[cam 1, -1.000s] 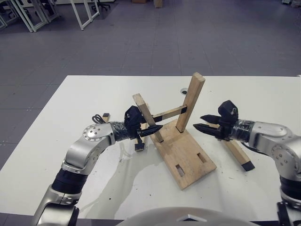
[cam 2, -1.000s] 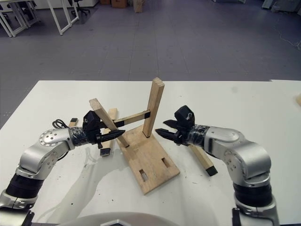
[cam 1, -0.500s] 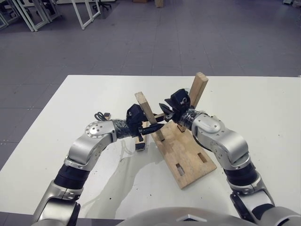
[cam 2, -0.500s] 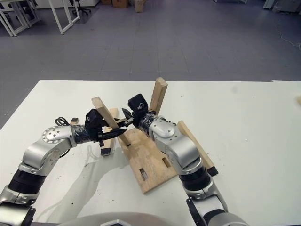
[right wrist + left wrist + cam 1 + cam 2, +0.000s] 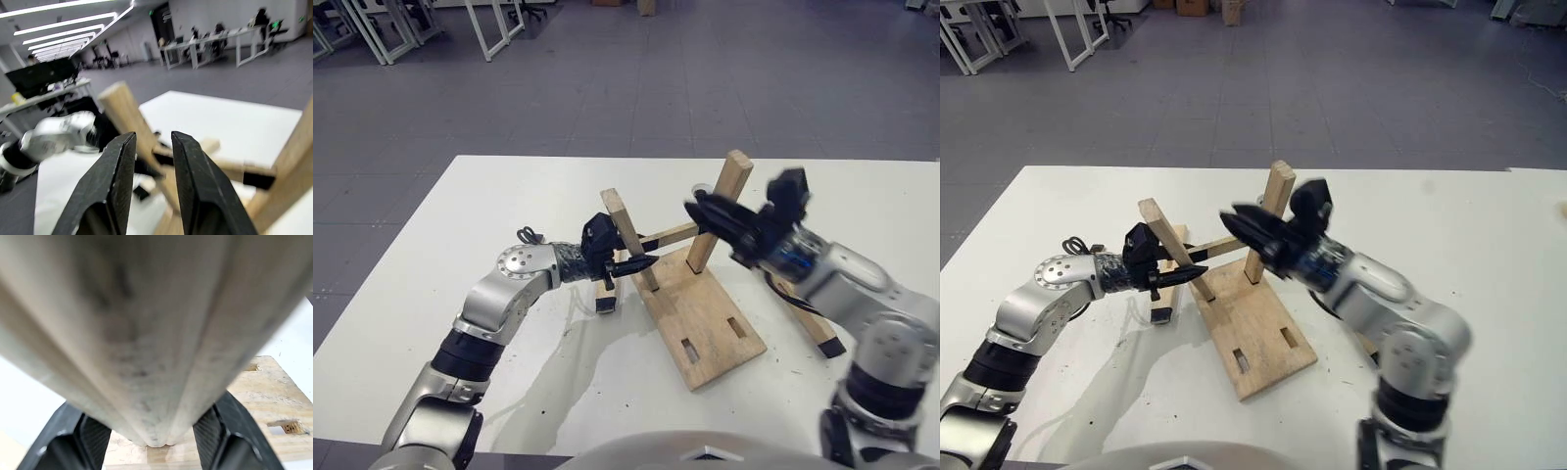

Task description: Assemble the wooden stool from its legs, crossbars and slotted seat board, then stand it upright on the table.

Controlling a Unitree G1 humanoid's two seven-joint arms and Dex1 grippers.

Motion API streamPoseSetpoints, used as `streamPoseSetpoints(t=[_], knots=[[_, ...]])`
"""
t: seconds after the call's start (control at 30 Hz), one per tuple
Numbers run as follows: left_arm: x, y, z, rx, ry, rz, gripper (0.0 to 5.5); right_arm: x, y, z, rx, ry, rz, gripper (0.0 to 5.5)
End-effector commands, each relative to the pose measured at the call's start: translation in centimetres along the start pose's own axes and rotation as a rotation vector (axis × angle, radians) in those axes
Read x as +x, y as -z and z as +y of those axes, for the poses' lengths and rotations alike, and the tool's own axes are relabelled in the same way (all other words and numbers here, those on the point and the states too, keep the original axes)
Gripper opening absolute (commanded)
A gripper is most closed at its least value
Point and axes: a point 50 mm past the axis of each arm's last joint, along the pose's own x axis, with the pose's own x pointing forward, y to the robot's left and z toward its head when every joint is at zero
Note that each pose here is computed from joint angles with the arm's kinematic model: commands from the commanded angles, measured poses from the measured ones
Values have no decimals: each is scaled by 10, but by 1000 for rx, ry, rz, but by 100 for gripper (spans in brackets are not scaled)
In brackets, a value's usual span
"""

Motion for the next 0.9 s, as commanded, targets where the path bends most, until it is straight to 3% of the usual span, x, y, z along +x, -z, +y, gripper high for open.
streamPoseSetpoints(t=[0.03, 0.2, 0.27, 0.33, 0.4, 0.47, 0.5, 0.63, 0.77, 0.9], knots=[[-29, 75, 1, -174, 54, 416, 205, -29, 18, -62, -25, 426, 274, 131], [-22, 67, 14, -133, 91, 410, 205, -23, 6, -130, -229, 960, 207, 131], [-20, 67, 13, -133, 102, 403, 205, -5, 7, -136, -262, 1001, 194, 131], [-17, 69, 11, -133, 116, 398, 205, 64, 9, -98, -257, 753, 126, 131], [-12, 70, 9, -130, 140, 393, 205, 131, 0, -21, -183, 364, -13, 131], [-5, 71, 7, -126, 167, 387, 205, 147, -12, 30, -125, 123, -99, 131], [-3, 73, 6, -120, 182, 385, 205, 145, -12, 33, -109, 103, -99, 131], [7, 68, 3, -106, 245, 265, 205, 116, 5, -11, -73, 307, -13, 131], [9, 60, 7, -23, 313, 178, 205, 47, 18, -51, -108, 423, 116, 131], [12, 49, 18, 45, 345, 167, 205, -30, 40, -61, -129, 261, 478, 131]])
